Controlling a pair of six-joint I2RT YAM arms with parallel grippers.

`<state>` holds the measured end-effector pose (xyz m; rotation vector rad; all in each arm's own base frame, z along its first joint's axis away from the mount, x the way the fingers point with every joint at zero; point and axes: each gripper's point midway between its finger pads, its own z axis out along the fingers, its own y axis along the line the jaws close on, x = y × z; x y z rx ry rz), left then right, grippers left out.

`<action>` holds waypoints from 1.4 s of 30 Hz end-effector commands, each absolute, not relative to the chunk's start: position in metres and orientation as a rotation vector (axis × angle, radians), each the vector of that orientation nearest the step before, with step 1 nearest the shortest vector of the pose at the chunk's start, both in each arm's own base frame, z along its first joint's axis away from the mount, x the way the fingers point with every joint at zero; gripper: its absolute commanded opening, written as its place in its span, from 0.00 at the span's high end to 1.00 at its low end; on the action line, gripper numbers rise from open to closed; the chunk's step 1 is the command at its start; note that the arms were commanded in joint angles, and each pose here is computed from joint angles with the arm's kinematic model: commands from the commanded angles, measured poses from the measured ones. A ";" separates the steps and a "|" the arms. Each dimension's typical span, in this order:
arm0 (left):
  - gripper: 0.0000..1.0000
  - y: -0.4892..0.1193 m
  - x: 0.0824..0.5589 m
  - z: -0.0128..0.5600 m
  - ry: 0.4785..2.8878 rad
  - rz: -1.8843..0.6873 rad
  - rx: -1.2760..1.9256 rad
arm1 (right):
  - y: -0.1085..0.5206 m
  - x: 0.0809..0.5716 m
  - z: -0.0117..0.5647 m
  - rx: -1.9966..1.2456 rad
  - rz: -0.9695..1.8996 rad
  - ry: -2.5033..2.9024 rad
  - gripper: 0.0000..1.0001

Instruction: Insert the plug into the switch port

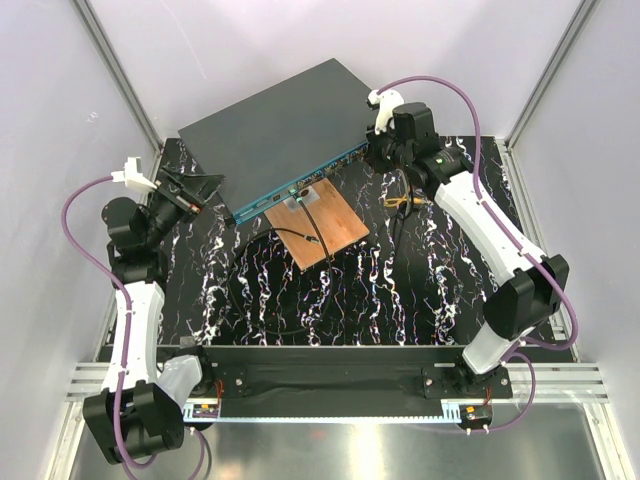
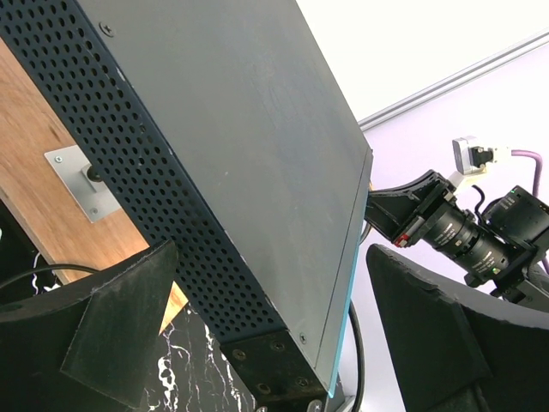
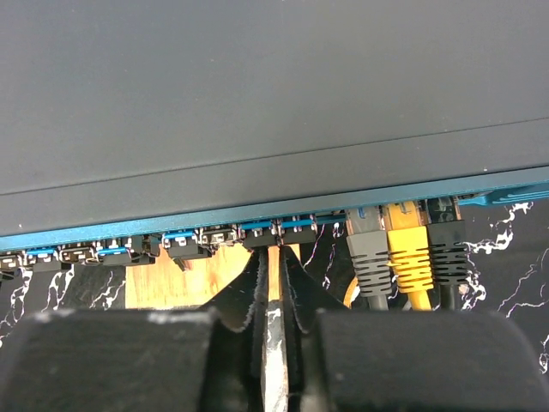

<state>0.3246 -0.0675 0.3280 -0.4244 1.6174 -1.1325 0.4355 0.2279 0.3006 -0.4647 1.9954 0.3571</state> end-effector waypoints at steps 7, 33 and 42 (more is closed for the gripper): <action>0.01 -0.064 0.332 0.335 1.586 -1.108 -0.368 | 0.246 0.464 0.388 -0.399 0.428 1.711 0.93; 0.03 -0.061 0.345 0.326 1.634 -1.077 -0.362 | 0.286 0.473 0.430 -0.427 0.431 1.532 1.00; 0.01 -0.063 0.340 0.329 1.651 -1.066 -0.346 | 0.281 0.464 0.419 -0.451 0.416 1.579 0.96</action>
